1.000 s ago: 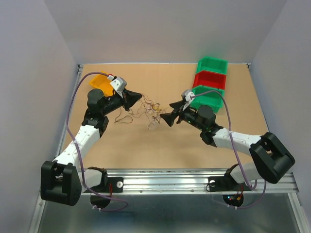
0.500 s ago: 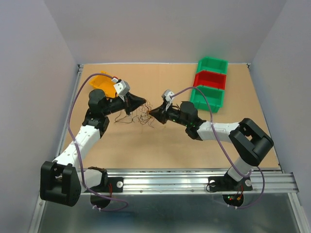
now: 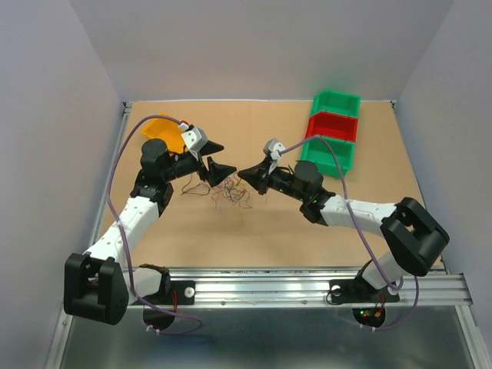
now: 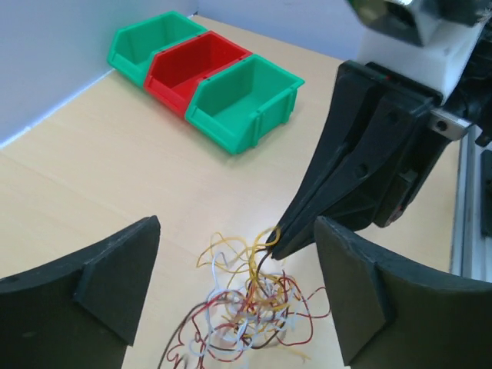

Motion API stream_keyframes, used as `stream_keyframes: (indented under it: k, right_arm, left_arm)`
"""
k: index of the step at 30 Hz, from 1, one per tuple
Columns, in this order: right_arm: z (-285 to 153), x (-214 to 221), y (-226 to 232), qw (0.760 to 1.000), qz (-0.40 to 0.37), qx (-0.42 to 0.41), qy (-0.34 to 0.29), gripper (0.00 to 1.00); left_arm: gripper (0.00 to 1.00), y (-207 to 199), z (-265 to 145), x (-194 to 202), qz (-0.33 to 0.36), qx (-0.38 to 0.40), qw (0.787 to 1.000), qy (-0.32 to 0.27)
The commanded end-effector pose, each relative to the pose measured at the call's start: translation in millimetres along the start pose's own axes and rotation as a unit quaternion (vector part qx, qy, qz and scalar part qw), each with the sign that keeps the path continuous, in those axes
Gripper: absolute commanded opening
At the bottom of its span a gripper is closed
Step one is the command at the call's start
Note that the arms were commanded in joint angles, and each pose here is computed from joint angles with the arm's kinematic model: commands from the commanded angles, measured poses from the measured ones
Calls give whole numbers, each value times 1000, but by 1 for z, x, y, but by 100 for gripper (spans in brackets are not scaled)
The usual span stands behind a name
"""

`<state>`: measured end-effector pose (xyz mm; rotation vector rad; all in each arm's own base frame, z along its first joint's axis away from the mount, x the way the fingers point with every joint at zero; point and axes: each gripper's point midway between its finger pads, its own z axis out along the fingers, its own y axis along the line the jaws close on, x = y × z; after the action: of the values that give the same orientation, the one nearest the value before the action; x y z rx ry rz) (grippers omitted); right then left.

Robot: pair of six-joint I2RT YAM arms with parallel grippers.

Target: Untangle the cables

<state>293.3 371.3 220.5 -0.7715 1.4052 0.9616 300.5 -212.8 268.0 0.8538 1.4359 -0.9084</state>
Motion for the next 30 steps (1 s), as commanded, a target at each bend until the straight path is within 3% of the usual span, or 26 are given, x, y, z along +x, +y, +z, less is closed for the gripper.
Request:
stream_keyframes:
  k: [1, 6, 14, 19, 22, 23, 24, 29, 30]
  right_arm:
    - [-10, -42, -9, 997, 18, 51, -61, 1]
    - [-17, -62, -23, 990, 53, 110, -68, 0]
    - [-30, -90, -19, 986, 63, 116, -103, 1]
    - [-35, -115, -11, 985, 64, 103, -121, 0]
    - [-41, -134, -7, 984, 62, 101, -136, 1]
    - [-45, -145, -5, 982, 60, 103, -143, 1]
    - [-48, -150, -6, 982, 58, 107, -147, 1]
    - [-61, -188, 8, 980, 46, 89, -172, 0]
    - [-63, -201, 13, 979, 44, 80, -183, 1]
  left_arm:
    - [97, 6, 6, -17, 37, 6, 999, -10]
    - [98, 4, 10, -10, 36, 17, 999, -1]
    - [99, -30, 30, 15, 79, 69, 994, 34]
    - [98, -34, 47, 32, 92, 53, 993, 60]
    - [92, -19, 58, 46, 78, 24, 993, 82]
    - [80, -5, 63, 51, 67, -6, 993, 94]
    - [77, 1, 65, 55, 63, -16, 993, 101]
    - [68, 23, 80, 93, 36, -33, 987, 153]
    - [55, 35, 85, 103, 34, -60, 983, 171]
